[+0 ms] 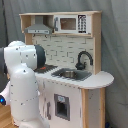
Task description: Play with the kitchen
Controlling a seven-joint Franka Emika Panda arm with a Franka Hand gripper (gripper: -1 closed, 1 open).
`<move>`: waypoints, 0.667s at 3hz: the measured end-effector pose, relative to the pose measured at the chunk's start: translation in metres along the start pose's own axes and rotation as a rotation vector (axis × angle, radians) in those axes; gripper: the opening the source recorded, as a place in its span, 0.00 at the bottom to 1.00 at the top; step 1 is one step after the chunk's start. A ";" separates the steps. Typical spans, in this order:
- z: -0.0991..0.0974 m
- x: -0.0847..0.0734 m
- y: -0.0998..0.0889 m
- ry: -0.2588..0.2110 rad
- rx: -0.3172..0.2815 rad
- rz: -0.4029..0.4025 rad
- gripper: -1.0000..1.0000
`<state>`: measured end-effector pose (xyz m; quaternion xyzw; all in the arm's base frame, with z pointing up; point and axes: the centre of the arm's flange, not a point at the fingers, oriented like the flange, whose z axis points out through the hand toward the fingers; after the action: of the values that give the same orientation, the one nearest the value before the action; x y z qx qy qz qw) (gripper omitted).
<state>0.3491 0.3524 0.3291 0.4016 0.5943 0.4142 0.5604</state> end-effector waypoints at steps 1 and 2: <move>0.000 0.000 0.001 0.004 0.005 0.131 0.00; 0.000 -0.001 0.001 0.006 0.009 0.256 0.00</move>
<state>0.3491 0.3521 0.3304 0.4754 0.5416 0.4808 0.4996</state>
